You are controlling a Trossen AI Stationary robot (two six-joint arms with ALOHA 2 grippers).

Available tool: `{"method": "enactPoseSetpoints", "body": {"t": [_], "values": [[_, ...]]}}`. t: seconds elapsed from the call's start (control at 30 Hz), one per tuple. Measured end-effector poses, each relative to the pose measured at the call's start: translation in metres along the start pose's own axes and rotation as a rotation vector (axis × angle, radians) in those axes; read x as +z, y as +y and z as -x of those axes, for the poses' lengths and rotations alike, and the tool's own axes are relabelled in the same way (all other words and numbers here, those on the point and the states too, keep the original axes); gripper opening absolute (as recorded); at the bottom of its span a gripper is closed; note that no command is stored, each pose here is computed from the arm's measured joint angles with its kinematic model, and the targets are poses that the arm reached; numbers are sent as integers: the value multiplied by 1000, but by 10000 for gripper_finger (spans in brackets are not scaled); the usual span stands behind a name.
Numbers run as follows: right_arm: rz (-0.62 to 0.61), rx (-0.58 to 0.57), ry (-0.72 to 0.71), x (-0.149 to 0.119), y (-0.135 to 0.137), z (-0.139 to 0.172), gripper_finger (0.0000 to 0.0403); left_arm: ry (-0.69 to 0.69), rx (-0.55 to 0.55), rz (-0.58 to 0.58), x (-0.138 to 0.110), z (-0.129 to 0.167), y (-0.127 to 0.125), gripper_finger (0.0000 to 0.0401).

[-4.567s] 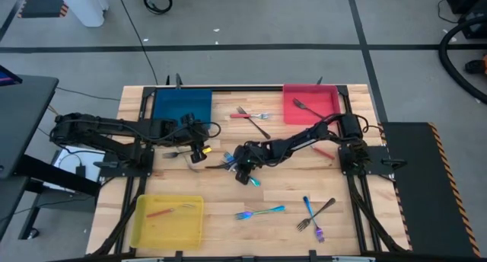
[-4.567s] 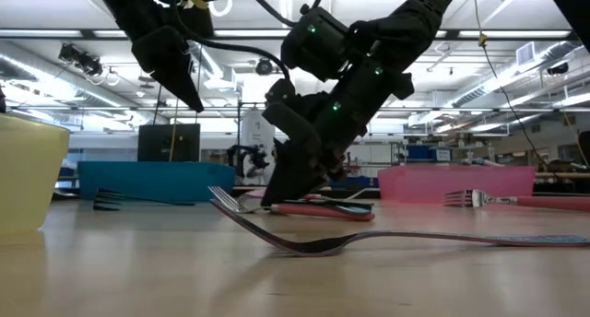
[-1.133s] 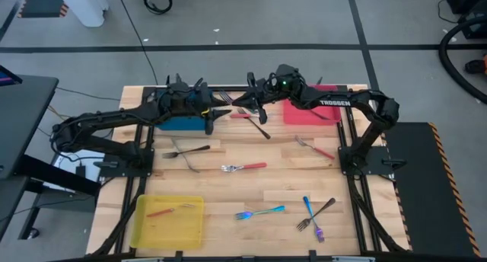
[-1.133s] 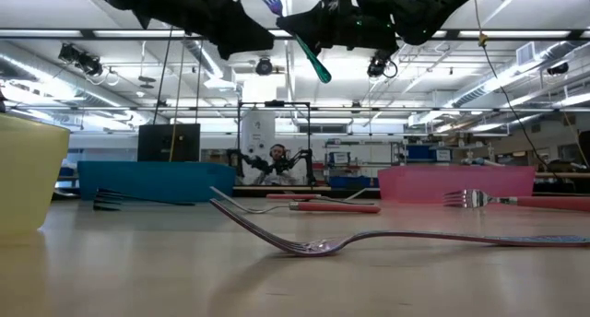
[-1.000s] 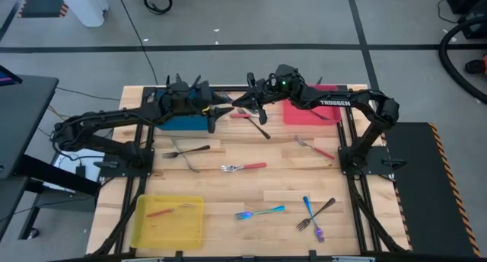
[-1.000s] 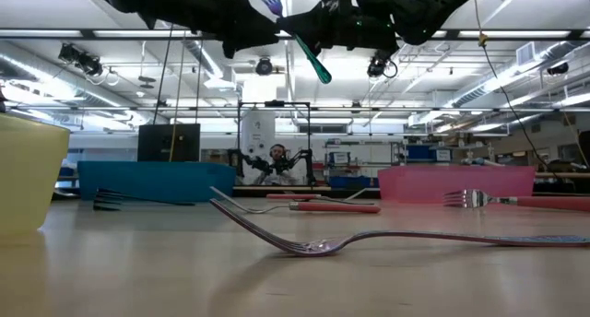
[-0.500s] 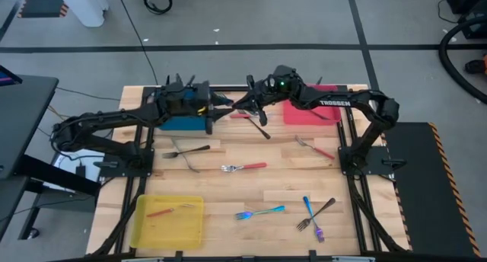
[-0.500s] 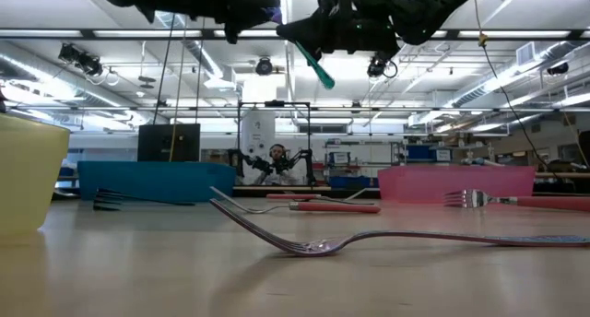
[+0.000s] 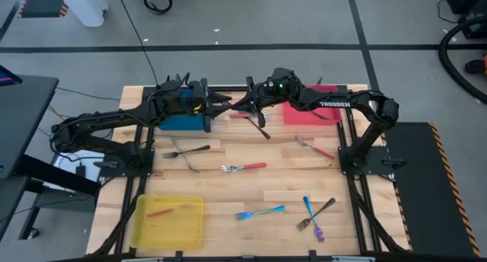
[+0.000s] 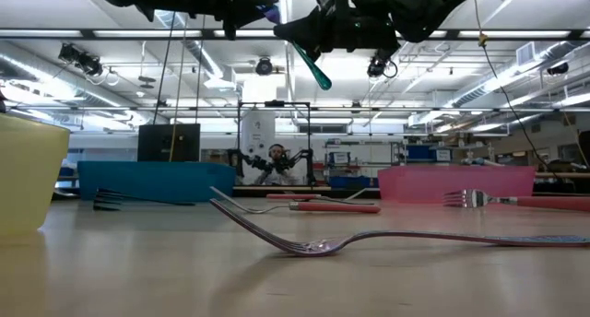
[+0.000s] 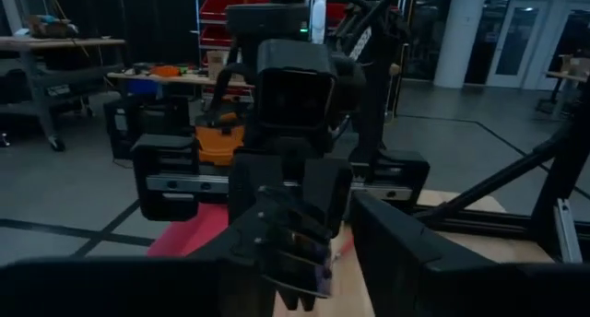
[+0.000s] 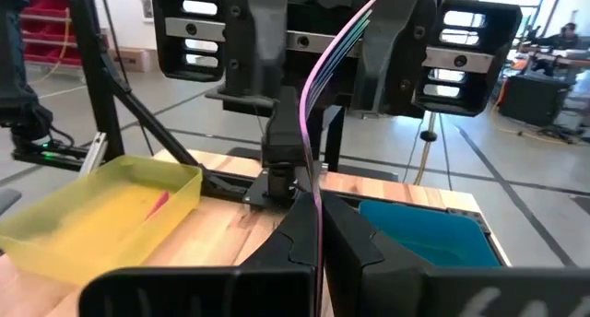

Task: Sort silverware by color (type)
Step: Put the top iridescent fork into the blue bin

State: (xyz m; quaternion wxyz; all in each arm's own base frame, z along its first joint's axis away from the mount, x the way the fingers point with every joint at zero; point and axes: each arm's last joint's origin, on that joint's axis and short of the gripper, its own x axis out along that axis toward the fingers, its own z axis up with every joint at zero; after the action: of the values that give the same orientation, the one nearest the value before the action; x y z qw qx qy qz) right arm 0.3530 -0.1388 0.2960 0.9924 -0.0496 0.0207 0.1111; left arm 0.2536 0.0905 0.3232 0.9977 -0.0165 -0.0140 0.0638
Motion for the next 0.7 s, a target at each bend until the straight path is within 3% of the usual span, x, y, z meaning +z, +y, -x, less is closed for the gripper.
{"method": "enactPoseSetpoints", "body": {"t": [0.3,0.47,0.7], "values": [[22,11,-2,0,0,0,10,8,-26,22,-1,0,-1,12],[14,-3,-3,0,0,0,23,8,-16,22,-1,0,0,11],[-11,-67,4,0,-2,0,76,11,13,-27,-1,0,1,8]]}}
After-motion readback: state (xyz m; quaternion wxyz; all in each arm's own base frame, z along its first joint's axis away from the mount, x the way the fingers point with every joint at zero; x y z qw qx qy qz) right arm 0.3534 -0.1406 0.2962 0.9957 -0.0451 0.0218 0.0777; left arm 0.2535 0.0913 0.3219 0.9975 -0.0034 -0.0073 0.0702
